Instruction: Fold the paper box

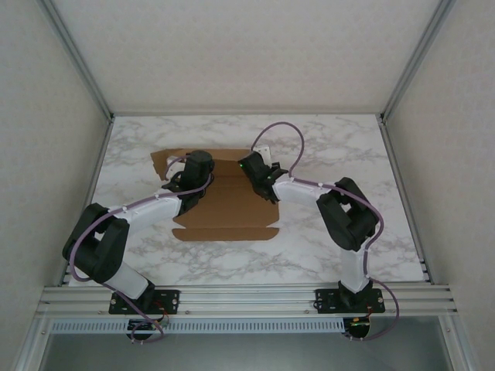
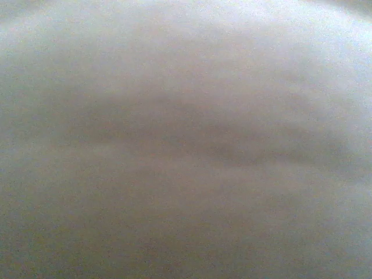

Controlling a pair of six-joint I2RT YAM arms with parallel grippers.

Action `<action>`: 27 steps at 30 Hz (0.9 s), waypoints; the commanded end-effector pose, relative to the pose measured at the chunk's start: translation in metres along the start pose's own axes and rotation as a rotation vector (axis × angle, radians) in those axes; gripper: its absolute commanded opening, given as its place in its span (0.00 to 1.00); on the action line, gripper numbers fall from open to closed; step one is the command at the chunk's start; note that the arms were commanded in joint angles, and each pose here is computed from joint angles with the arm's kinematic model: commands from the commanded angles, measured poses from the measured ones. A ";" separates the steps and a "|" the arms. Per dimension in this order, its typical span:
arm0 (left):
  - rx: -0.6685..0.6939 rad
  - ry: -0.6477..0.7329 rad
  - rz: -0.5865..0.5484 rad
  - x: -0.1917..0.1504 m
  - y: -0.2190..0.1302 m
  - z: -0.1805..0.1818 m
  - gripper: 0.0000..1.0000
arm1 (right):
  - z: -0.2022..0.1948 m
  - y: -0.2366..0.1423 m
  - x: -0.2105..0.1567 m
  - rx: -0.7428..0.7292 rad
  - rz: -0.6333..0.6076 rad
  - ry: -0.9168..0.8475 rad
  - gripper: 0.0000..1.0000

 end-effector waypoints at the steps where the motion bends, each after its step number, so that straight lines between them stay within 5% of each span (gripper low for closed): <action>1: 0.197 0.079 -0.028 0.013 0.004 0.051 0.00 | 0.006 -0.010 -0.007 0.136 -0.039 -0.081 0.78; 6: 0.192 0.081 -0.035 0.015 0.004 0.050 0.00 | 0.002 -0.042 0.004 0.257 -0.197 -0.041 0.95; 13: 0.199 0.089 -0.033 0.015 0.005 0.053 0.00 | -0.019 -0.073 0.011 0.569 -0.316 0.052 0.87; 20: 0.192 0.093 -0.033 0.015 0.006 0.051 0.00 | -0.063 -0.066 0.022 0.590 -0.298 0.314 0.86; 27: 0.193 0.093 -0.031 0.016 0.007 0.051 0.00 | -0.067 -0.051 0.044 0.623 -0.210 0.424 0.78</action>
Point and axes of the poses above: each hand's point on the last joint's axis, 136 mm out from that joint toward the fingers, its own y axis out along the fingers, its own z axis along the line the jaws close on, x = y × z, the point moved 5 cm from there along -y, back along the fingers, and after that the axes turned 15 degrees about -y, right-handed, at the moved point
